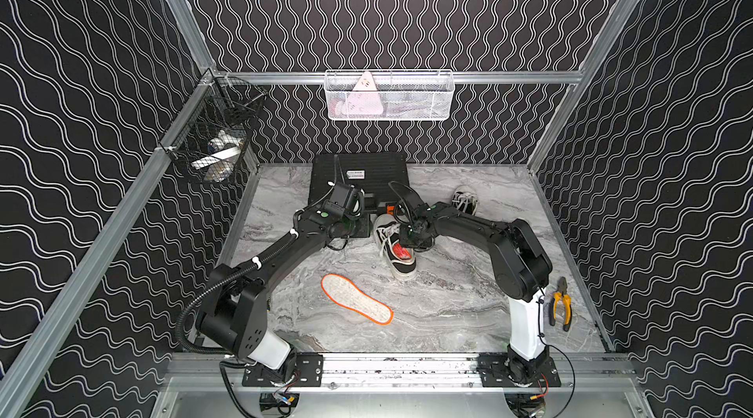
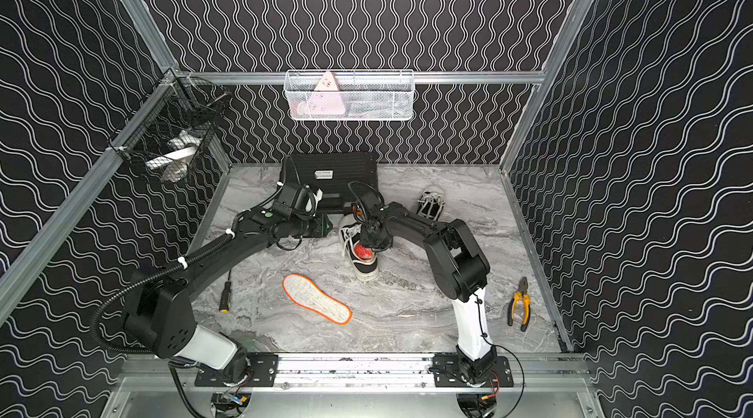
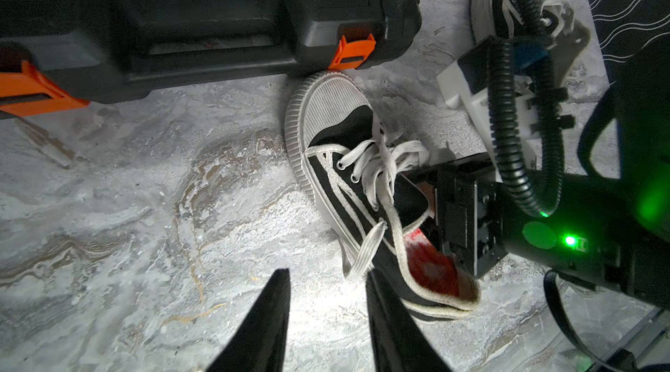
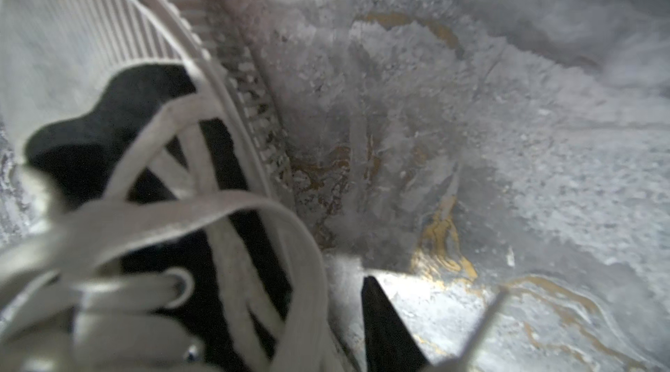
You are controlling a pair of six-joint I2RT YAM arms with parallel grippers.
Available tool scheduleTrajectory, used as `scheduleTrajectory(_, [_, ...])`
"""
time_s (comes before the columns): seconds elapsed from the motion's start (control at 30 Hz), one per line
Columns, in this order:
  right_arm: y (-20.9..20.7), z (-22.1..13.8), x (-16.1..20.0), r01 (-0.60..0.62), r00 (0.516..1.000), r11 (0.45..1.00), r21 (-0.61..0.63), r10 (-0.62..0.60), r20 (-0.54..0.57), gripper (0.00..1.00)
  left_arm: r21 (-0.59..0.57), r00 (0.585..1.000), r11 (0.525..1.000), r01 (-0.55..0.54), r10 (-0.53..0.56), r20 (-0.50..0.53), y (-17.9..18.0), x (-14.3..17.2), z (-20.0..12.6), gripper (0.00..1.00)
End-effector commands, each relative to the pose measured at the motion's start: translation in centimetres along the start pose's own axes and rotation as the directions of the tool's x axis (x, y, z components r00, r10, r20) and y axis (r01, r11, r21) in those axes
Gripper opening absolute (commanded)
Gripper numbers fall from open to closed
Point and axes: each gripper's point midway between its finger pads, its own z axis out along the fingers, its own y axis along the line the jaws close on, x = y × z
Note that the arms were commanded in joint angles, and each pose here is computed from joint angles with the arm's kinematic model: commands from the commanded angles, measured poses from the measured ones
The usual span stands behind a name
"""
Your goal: Insert the insole into the shoe
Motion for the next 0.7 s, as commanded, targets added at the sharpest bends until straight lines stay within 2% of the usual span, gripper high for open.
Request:
scheduleTrajectory(0.0, [-2.1, 1.2, -2.0, -0.047, 0.996, 0.995, 0.087, 0.039, 0.085, 0.11, 0.001, 1.0, 1.0, 0.0, 0.0, 0.005, -0.1, -0.3, 0.0, 0.4])
scheduleTrajectory(0.17, [-4.5, 1.3, -2.5, -0.17, 0.981, 0.976, 0.139, 0.153, 0.121, 0.04, -0.051, 1.0, 0.999, 0.014, -0.015, -0.015, 0.9, 0.2, 0.0, 0.4])
scheduleTrajectory(0.23, [-5.3, 1.0, -2.9, -0.21, 0.972, 0.967, 0.144, 0.191, 0.136, 0.06, -0.061, 1.0, 0.998, 0.02, -0.021, -0.021, 1.2, 0.6, 0.0, 0.4])
scheduleTrajectory(0.33, [-5.2, 0.5, -2.8, -0.203, 0.974, 0.97, 0.131, 0.186, 0.128, 0.11, -0.062, 1.0, 0.998, 0.023, -0.024, -0.02, 1.3, 0.9, -0.3, 0.4])
scheduleTrajectory(0.5, [-4.8, -1.6, -1.0, -0.202, 0.976, 0.976, 0.076, 0.194, 0.098, 0.1, -0.083, 1.0, 0.996, 0.019, -0.02, -0.02, 1.7, 1.2, -0.7, 0.4])
scheduleTrajectory(0.67, [-7.5, -2.9, 2.0, -0.293, 0.952, 0.949, 0.119, 0.278, 0.125, 0.11, -0.082, 1.0, 0.996, 0.024, -0.025, -0.016, 1.7, 1.1, -0.7, 0.39])
